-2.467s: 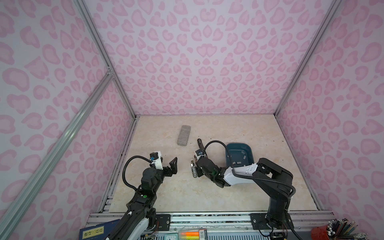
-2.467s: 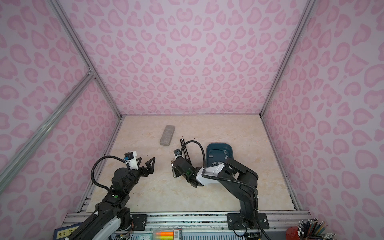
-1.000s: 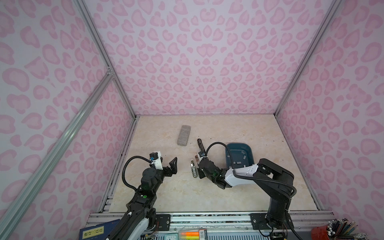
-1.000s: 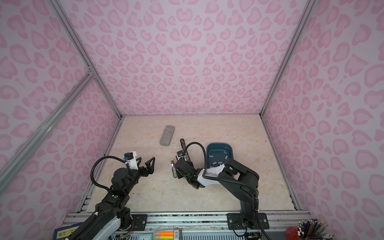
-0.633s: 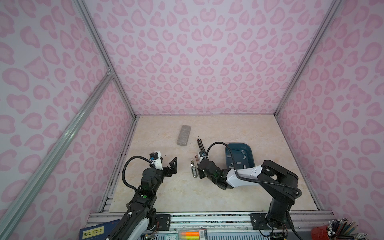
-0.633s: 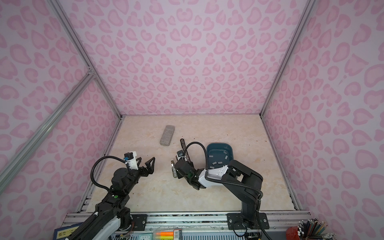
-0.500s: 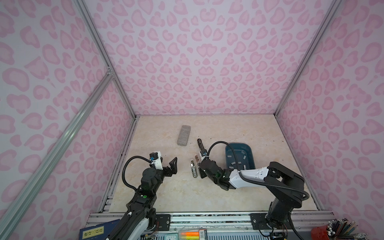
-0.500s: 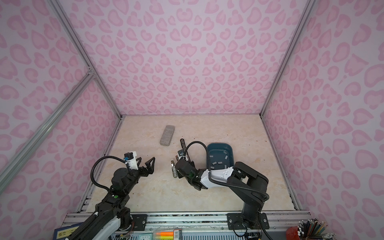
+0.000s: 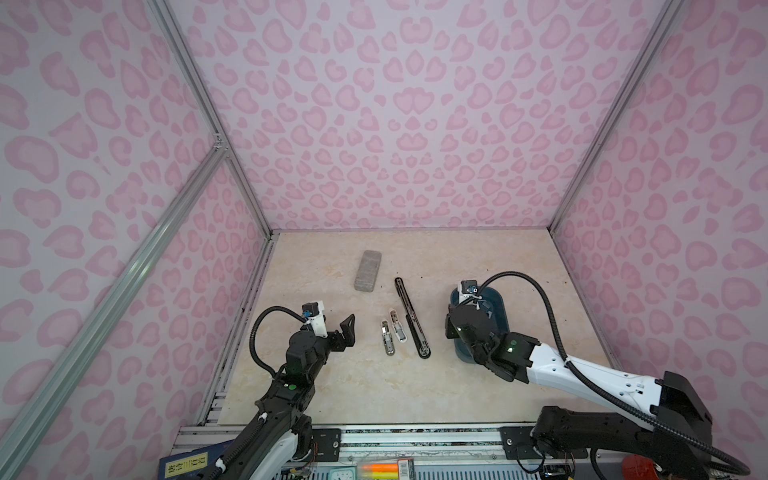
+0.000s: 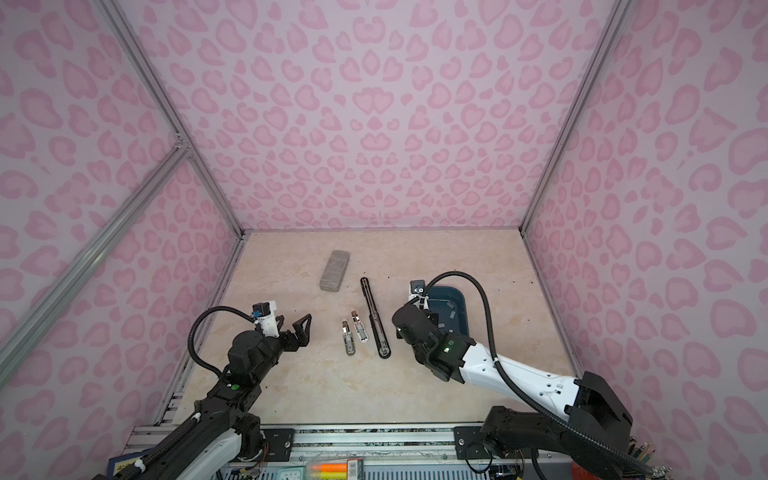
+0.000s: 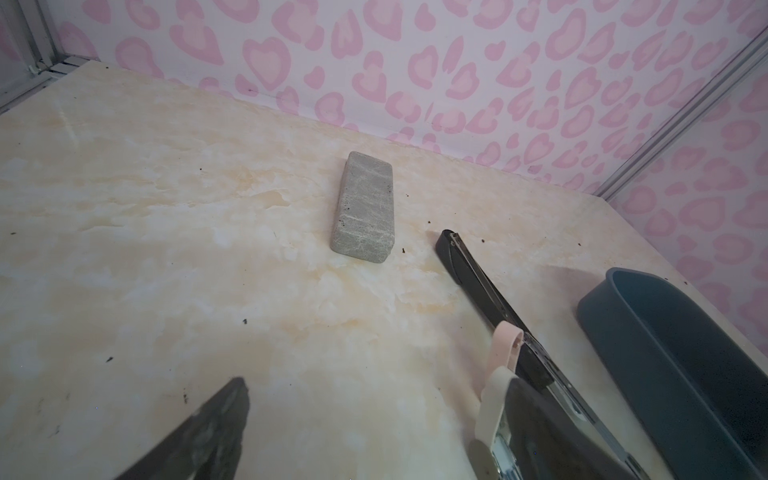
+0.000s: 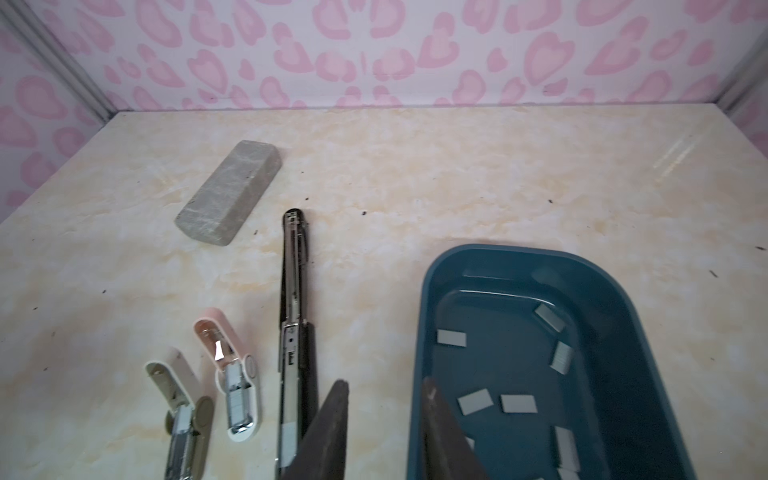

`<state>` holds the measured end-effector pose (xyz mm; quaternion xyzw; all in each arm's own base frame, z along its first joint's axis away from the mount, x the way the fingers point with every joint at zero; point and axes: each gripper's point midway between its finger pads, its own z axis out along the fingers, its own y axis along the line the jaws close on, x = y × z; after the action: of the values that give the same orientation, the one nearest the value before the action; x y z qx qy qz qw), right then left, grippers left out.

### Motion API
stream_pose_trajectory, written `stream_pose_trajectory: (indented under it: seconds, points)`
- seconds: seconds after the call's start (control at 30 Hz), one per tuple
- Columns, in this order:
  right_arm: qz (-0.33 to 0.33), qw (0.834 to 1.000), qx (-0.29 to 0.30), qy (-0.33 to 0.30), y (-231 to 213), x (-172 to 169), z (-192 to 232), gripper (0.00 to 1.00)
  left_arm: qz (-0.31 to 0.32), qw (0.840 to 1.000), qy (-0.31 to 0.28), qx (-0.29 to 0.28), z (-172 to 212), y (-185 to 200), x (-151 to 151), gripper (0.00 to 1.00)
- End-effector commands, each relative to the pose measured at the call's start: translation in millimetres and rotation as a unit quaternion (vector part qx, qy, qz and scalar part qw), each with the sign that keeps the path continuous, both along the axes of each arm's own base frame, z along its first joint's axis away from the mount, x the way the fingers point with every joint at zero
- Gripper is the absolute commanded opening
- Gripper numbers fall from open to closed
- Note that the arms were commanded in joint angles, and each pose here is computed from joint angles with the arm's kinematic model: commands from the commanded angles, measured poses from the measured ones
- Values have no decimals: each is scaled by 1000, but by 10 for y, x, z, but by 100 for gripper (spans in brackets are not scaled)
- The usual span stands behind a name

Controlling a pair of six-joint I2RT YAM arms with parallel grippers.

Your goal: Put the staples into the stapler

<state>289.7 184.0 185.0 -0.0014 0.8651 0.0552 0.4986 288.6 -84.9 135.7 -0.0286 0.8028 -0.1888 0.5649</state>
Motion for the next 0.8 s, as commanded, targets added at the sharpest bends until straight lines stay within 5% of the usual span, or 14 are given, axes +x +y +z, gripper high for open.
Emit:
stream_pose_trajectory:
  seconds: [0.0, 0.17, 0.47, 0.77]
  points:
    - [-31, 998, -25, 55, -408, -76, -148, 31, 1, 1000, -15, -2, 121, -15, 82, 97]
    - [-13, 994, 29, 101, -588, 7, -292, 33, -16, 1000, 5, 8, 78, -96, 175, 97]
    - [32, 981, -6, 189, -479, 481, -750, 32, -86, 995, 41, 19, -8, -368, 298, 98]
    - [31, 972, 12, 234, -480, 606, -1197, 33, -64, 997, 41, 20, -29, -300, 311, 97]
